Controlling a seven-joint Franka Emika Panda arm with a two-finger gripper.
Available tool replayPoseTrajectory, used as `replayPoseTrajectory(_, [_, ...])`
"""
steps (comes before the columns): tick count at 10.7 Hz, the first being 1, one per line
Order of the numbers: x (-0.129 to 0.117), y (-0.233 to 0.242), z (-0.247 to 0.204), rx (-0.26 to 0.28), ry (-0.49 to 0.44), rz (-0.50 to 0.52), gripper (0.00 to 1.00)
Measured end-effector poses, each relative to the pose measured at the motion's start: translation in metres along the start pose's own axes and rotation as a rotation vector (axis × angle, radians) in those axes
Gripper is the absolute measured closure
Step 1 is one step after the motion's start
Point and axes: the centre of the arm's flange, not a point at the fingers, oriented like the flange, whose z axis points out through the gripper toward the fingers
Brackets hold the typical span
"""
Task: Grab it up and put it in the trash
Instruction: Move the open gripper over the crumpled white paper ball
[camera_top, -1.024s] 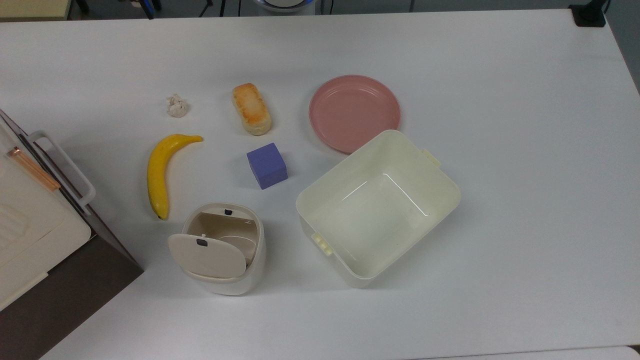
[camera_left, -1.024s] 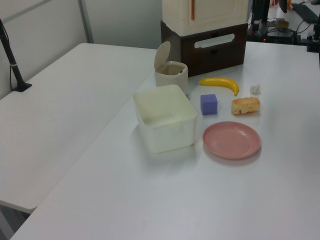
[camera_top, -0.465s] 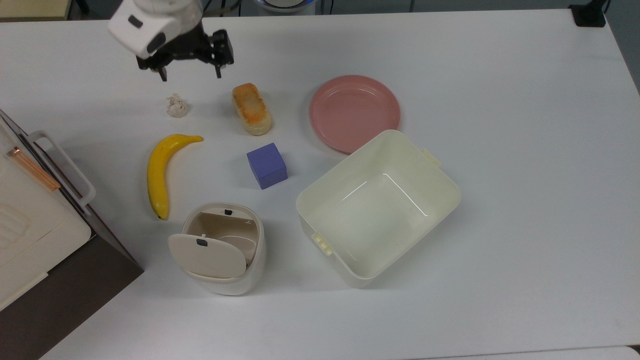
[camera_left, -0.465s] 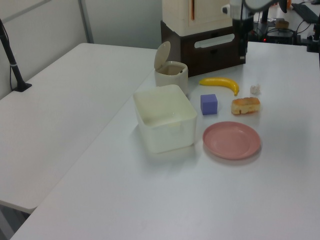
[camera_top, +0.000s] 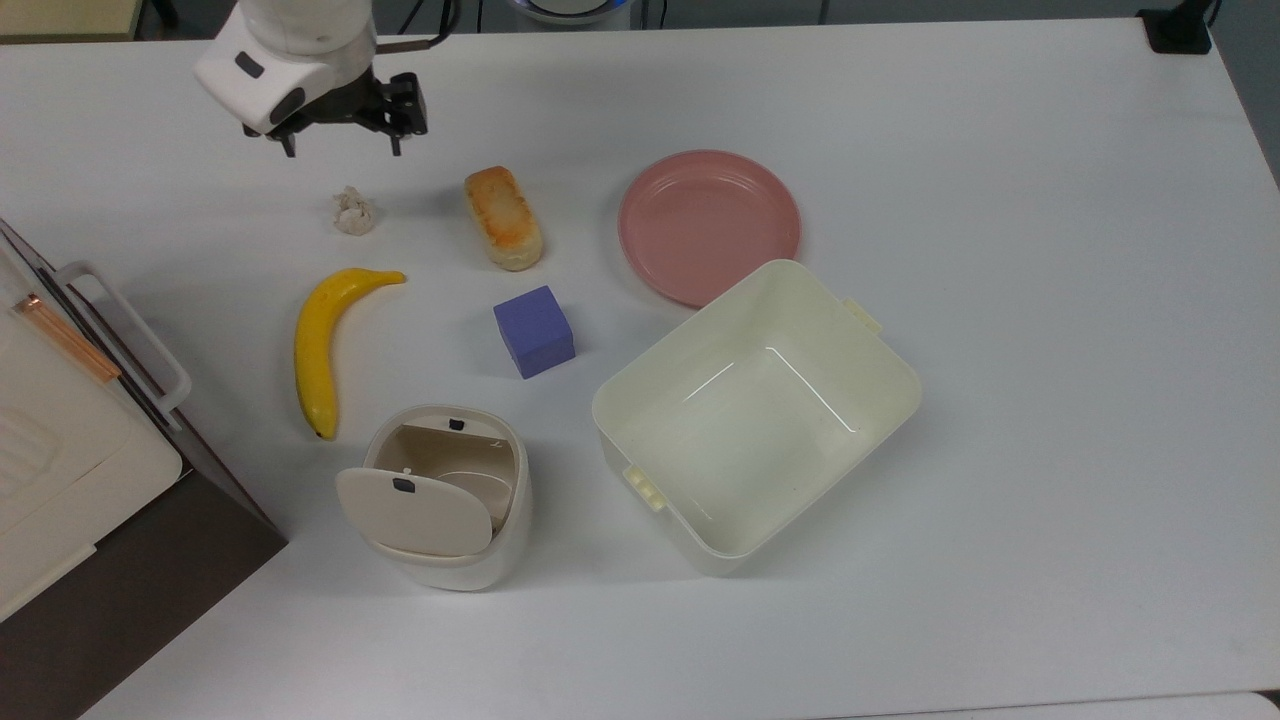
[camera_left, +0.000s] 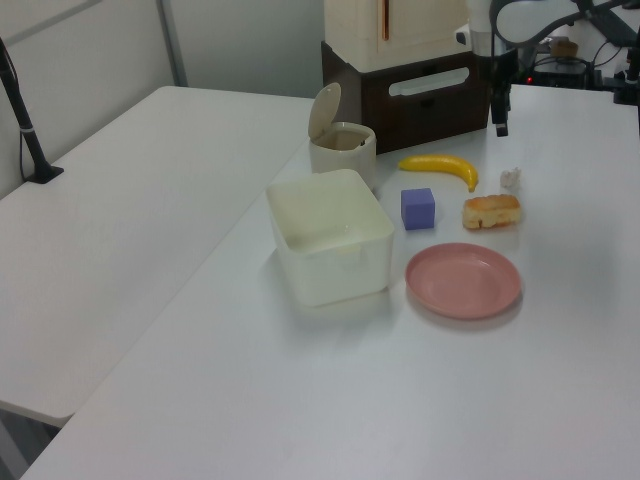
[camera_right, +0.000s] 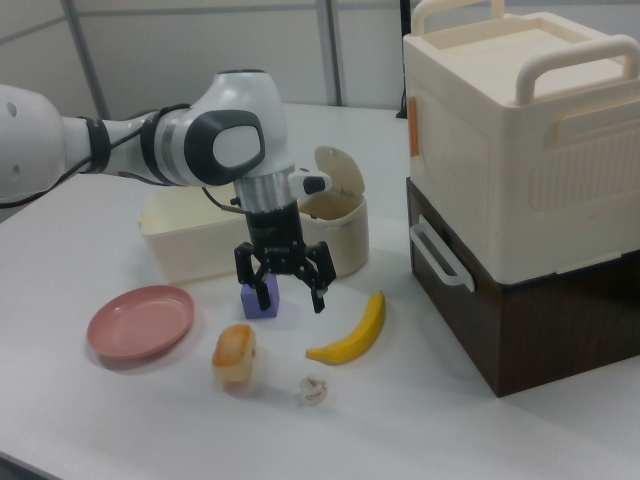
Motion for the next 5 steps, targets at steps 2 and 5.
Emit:
replayPoseTrajectory(2, [-0.005, 0.002, 0.02, -0.035, -0.033, -0.017, 0.0])
replayPoseTrajectory(5, [-0.005, -0.011, 0.066, -0.057, -0.048, -0.063, 0.0])
